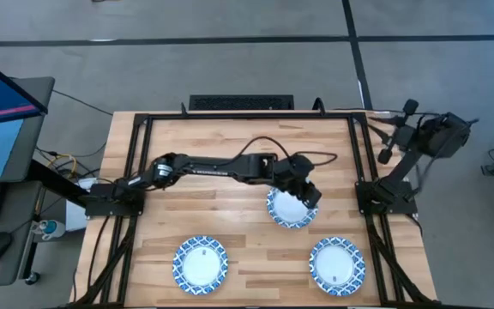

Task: Nest bowls inside each other
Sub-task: Stack the white bowl on top of the other white bowl

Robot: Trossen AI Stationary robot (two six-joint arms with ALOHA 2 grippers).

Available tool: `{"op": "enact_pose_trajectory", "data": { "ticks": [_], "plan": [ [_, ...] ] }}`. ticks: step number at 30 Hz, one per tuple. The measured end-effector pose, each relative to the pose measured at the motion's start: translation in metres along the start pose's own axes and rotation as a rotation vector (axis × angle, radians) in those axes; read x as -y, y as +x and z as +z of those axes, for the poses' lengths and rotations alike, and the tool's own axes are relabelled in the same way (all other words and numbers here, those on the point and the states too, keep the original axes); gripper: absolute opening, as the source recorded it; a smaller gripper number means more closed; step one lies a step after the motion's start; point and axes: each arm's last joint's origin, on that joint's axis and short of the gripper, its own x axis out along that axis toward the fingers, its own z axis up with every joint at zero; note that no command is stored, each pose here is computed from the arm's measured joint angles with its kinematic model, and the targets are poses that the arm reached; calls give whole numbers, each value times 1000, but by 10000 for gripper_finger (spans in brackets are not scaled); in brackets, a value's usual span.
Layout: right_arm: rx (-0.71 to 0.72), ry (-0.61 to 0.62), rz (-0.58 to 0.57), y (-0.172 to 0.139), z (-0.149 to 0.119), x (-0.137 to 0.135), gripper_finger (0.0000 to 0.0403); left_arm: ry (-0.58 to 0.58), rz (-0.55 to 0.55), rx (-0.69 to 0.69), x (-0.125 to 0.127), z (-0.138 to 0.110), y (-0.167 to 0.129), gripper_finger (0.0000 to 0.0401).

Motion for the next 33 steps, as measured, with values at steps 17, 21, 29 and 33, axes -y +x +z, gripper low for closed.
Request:
{"op": "enact_pose_trajectory", "data": {
  "ticks": [17, 21, 29, 33],
  "plan": [
    [29, -18, -34, -12, -2, 43, 103, 4, 100, 27, -1, 7, -20, 61],
    [-63, -15, -85, -18, -13, 39, 103, -1, 106, 21, -1, 7, -20, 61],
    [-228, 4, -253, -37, -15, 36, 103, 8, 107, 19, -1, 6, -20, 61],
    [-327, 18, -340, -50, -13, 33, 103, 16, 111, 14, -2, 6, -20, 61]
  ]
}}
